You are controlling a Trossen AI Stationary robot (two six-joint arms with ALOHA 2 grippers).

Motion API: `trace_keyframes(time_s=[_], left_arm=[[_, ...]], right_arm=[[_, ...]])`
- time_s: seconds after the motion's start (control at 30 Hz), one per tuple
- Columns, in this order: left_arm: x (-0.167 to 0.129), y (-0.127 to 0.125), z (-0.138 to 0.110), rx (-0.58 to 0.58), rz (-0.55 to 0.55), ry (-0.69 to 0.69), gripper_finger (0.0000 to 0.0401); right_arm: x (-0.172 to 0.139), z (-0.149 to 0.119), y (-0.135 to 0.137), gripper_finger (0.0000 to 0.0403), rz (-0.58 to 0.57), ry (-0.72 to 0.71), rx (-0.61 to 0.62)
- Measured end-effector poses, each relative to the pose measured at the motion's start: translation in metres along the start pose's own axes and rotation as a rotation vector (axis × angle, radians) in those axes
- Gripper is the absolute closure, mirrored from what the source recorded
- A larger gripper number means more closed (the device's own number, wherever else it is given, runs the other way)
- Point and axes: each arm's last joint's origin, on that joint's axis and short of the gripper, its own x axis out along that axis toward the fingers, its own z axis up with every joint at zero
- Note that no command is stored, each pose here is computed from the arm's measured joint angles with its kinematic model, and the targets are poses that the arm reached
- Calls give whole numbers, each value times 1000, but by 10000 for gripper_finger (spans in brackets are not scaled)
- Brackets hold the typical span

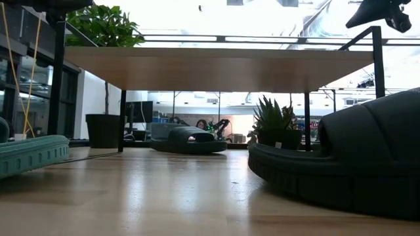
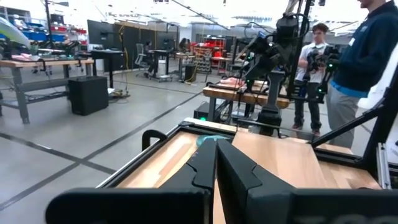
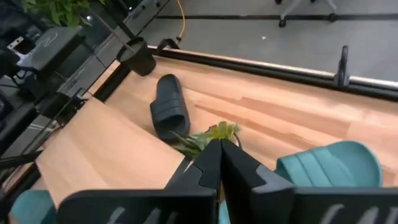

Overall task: Pick and place slides into the shelf
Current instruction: Put the top green slipper on the shelf

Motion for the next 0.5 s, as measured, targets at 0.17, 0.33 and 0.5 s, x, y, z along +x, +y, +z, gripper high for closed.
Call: trace_keyframes(time_s=[0.17, 0.33, 0.5], left_arm=[[0, 0, 0, -5, 1, -4, 398], [0, 0, 1, -37, 0, -6, 398], [0, 0, 1, -57, 0, -5, 398]], right_arm=[[0, -1, -7, 386, -93, -14, 16], [5, 2, -10, 374, -214, -74, 21], [21, 6, -7, 368, -308, -31, -1]])
